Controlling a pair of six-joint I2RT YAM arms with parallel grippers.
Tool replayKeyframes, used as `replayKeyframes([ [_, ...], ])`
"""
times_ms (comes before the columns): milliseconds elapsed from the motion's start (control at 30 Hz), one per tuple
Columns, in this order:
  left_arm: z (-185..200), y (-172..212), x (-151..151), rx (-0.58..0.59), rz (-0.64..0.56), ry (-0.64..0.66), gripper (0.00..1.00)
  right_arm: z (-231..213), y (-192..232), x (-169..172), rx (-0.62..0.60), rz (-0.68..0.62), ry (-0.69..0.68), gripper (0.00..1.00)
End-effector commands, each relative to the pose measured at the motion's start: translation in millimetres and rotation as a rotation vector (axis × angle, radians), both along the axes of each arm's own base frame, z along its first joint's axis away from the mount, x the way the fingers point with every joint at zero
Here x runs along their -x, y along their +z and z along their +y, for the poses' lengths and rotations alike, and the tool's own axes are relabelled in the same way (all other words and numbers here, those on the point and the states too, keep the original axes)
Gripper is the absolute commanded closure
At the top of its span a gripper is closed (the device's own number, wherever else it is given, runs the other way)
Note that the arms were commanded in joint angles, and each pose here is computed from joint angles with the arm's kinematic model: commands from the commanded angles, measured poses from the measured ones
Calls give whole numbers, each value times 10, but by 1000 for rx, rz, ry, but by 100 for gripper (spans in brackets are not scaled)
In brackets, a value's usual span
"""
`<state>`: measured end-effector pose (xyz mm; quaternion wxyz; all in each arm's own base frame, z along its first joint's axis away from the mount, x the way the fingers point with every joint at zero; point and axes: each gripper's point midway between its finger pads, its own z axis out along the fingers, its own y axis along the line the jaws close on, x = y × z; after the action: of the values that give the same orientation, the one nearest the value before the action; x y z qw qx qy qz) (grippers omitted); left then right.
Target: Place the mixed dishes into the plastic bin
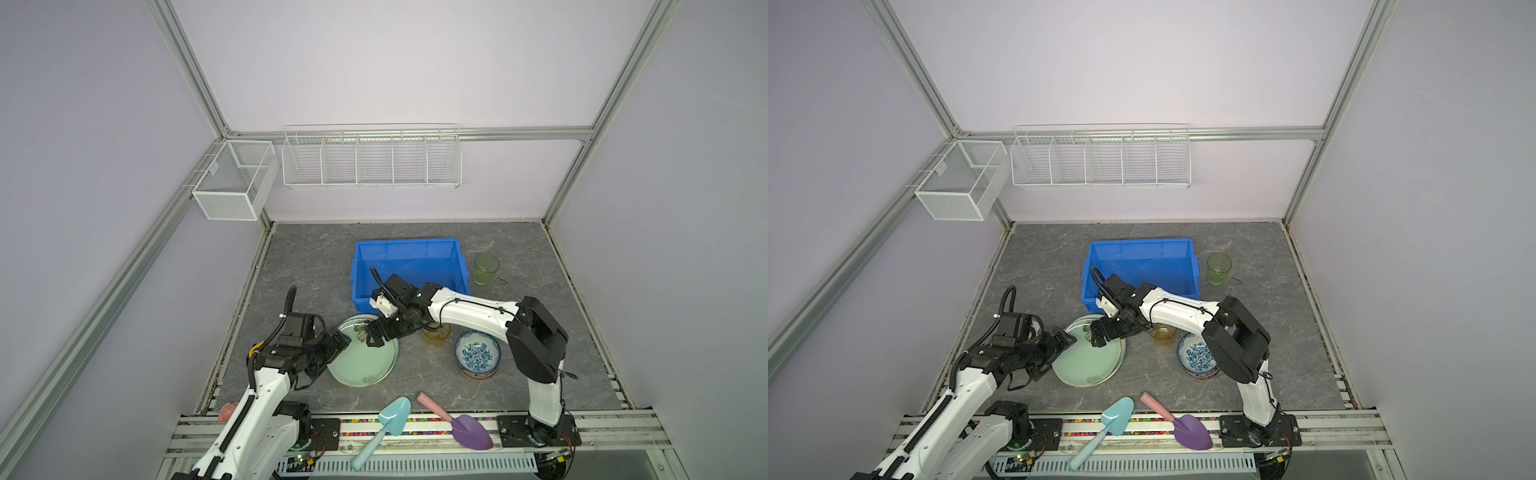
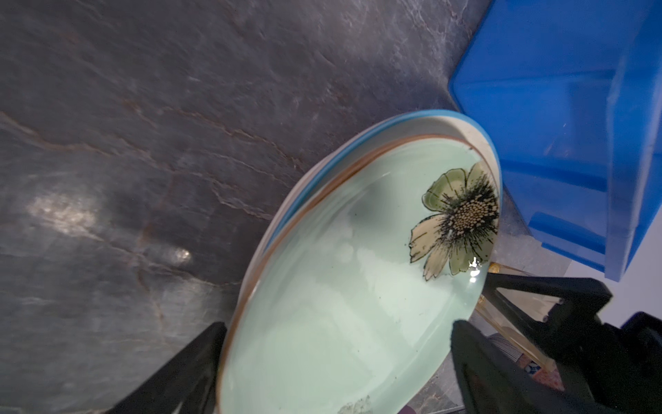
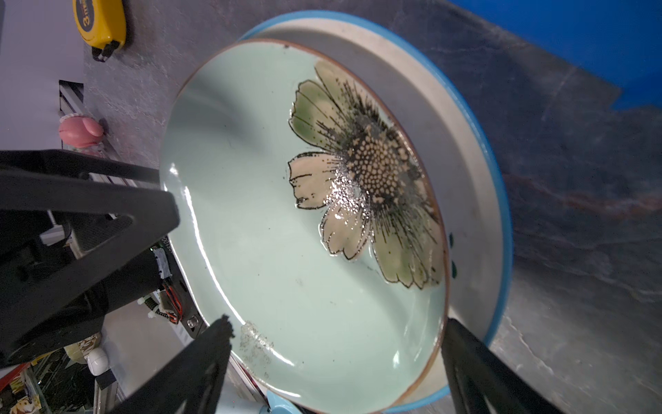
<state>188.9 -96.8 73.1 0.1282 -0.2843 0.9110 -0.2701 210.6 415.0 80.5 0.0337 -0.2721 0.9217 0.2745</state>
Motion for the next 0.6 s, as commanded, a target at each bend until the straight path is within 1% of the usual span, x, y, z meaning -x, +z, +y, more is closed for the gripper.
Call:
replayKeyframes([
  [0,-115,119,-72,69,-50,-14,9,113,127,66,-49,24,22,7],
  [167,-151,145,-105,93,-63,-15,15,82,85,66,-26,26,18,7],
  [267,-169,163,-120,109,-73,-13,17,110,92,62,-42,30,22,7],
  [500,-186,238,-129,127,-102,-13,29,165,91,67,-57,44,30,7],
  [567,-187,238,-129,127,-101,-12,31,176,81,71,-59,47,33,7],
])
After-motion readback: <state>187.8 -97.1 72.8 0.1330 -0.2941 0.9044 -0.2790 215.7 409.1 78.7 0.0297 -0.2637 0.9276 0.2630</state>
